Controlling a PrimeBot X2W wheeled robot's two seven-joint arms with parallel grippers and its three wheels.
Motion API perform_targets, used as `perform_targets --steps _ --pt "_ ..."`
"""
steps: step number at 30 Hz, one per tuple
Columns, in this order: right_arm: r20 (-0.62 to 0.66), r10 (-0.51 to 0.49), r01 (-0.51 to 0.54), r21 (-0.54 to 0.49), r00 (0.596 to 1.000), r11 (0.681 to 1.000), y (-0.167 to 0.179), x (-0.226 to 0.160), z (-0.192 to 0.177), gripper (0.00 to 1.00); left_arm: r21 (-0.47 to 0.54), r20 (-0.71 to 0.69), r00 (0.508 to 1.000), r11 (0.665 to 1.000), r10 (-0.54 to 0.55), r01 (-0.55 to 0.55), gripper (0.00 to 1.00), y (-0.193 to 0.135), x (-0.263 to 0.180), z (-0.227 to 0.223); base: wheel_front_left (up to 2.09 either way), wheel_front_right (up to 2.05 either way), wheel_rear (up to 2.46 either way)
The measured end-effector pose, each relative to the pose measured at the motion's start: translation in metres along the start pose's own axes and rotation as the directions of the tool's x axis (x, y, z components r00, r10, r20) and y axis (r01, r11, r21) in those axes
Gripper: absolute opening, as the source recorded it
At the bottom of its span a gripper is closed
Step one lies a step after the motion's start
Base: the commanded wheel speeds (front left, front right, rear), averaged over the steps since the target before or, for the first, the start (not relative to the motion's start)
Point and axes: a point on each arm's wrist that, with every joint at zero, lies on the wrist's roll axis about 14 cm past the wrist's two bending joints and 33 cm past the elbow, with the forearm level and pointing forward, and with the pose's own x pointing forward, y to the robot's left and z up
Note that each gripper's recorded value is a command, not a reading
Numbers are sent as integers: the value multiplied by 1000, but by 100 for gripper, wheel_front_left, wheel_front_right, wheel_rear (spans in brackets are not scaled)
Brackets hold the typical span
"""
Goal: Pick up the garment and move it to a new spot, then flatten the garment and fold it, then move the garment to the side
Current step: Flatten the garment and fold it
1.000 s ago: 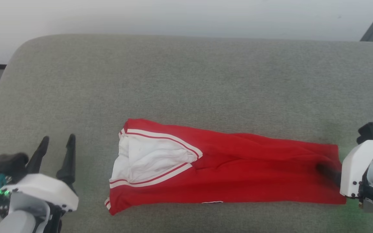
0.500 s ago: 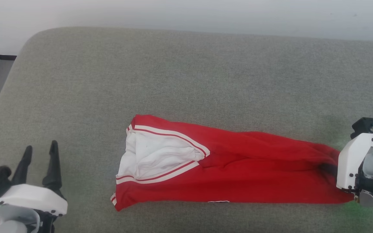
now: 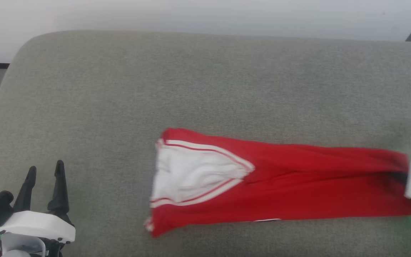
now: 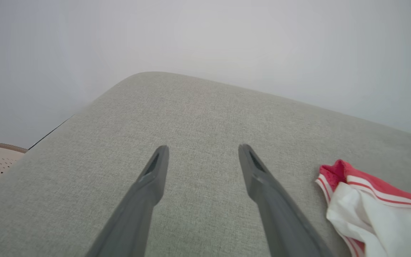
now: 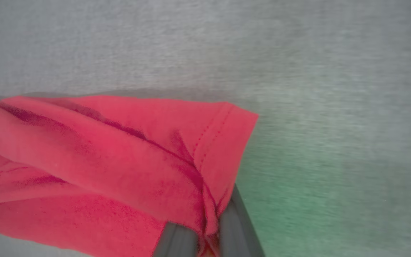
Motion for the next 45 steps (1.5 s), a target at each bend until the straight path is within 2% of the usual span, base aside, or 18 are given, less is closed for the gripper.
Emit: perform_targets --steps 5,10,13,17,24,29,33,38,45 --pt "53 -109 107 44 993 993 -45 -20 15 0 0 -1 1000 1000 -22 22 100 -7 6 -2 0 0 0" --pt "82 -222 215 89 972 973 -88 -40 25 0 -1 -11 999 999 -45 45 100 -16 13 -8 0 0 0" --pt "78 -254 245 108 964 964 -100 -44 23 0 -4 -19 998 998 -58 58 100 -20 16 -11 0 0 0" --pt "80 -256 248 90 964 964 -99 -46 24 0 -4 -15 997 997 -73 73 100 -25 20 -11 0 0 0" --pt "95 -96 99 -23 991 995 -44 -44 30 0 -11 -4 997 997 -80 80 100 -27 21 -7 0 0 0" --pt "86 70 -56 -146 994 988 20 -43 29 0 -13 5 997 997 -78 78 100 -25 20 -4 0 0 0" --pt "55 197 -178 -235 979 955 75 -39 23 0 -14 10 997 997 -74 74 100 -23 17 -2 0 0 0" --pt "2 319 -302 -322 948 897 136 -29 17 0 -18 14 998 998 -66 66 100 -20 13 -1 0 0 0" --pt "-86 424 -420 -403 902 813 201 -11 2 0 -30 29 999 999 -42 43 100 -11 6 4 0 0 0"
